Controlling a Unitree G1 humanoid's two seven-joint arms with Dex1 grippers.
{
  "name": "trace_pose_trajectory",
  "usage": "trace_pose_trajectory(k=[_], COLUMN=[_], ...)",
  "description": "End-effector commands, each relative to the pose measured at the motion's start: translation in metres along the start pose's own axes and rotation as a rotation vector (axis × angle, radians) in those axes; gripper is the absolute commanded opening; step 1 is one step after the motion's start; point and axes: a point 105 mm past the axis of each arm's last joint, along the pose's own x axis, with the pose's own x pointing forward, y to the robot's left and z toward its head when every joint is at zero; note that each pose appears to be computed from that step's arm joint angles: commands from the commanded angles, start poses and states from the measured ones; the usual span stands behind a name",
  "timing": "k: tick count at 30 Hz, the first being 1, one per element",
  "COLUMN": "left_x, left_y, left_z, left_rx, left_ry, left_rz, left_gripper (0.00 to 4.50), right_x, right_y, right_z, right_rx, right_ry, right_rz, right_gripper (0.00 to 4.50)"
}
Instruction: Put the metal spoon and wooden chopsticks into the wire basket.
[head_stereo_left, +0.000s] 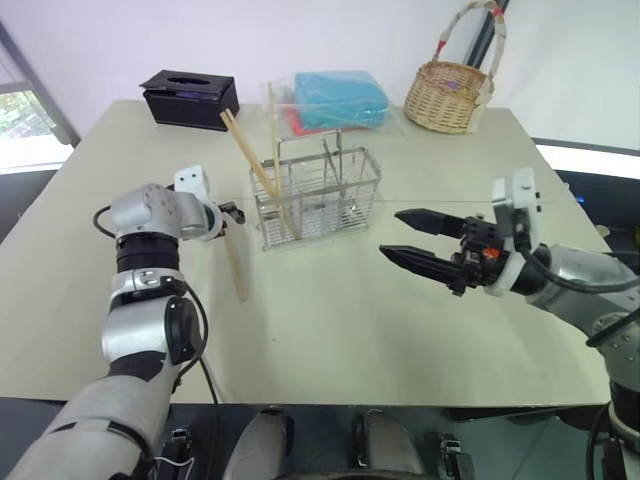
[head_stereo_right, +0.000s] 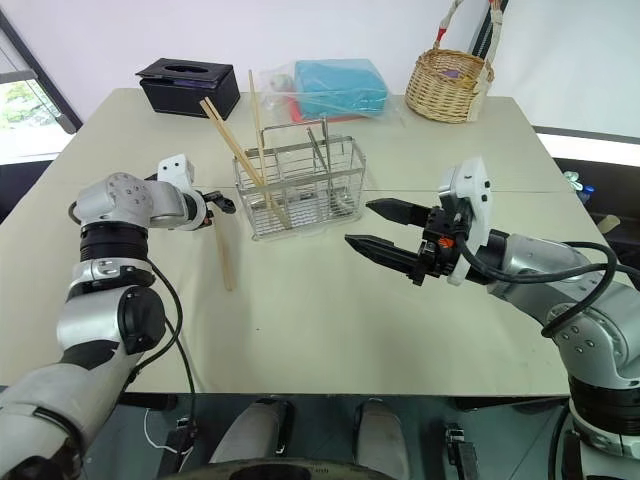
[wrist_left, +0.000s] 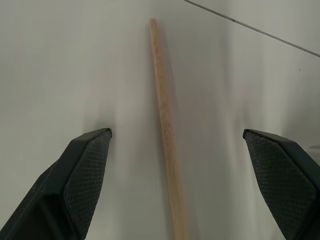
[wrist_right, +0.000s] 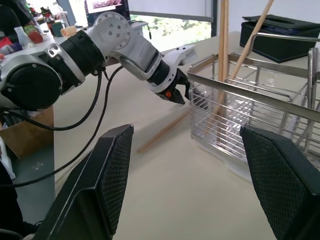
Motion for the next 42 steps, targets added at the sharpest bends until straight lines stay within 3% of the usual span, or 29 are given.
trace_pose_trajectory(k=[1,8,15,20,24,29,32,36,38,42], left_x=[0.009,0.009,0.005,-0.014,-0.058,-0.132,-0.174,-0.237,-0.253,-0.248], left_y=[-0.008,-0.013,0.011,0.044,0.088,0.104,0.086,0.036,0.009,-0.047], left_z=[-0.013,-0.006,0.011,0.05,0.103,0.162,0.187,0.208,0.207,0.189], left_rx=[0.021,0.037,0.04,-0.009,-0.081,-0.096,-0.075,-0.026,-0.01,0.143], left_ry=[0.051,0.033,-0.053,-0.244,-0.534,-0.933,-1.127,-1.355,-1.386,-1.34], left_rz=[-0.025,-0.029,0.066,0.139,0.242,0.24,0.131,-0.148,-0.294,-0.45], left_gripper=[3.61,0.1,0.02,0.02,0.02,0.02,0.02,0.02,0.02,0.02], right_x=[-0.003,-0.002,-0.002,-0.001,0.0,-0.002,-0.005,-0.009,-0.008,-0.009], right_y=[0.008,0.011,0.011,0.009,0.007,0.005,-0.001,-0.01,-0.012,-0.011], right_z=[0.013,0.01,0.013,0.017,0.02,0.026,0.032,0.041,0.044,0.045], right_rx=[-0.052,-0.046,-0.065,-0.082,-0.092,-0.121,-0.133,-0.147,-0.153,-0.148], right_ry=[-0.036,-0.046,-0.047,-0.047,-0.049,-0.054,-0.064,-0.071,-0.072,-0.077], right_rz=[0.001,-0.005,0.013,0.019,0.023,0.019,-0.001,-0.027,-0.034,-0.033], right_gripper=[3.52,3.52,3.52,3.52,3.52,3.52,3.52,3.52,3.52,3.52])
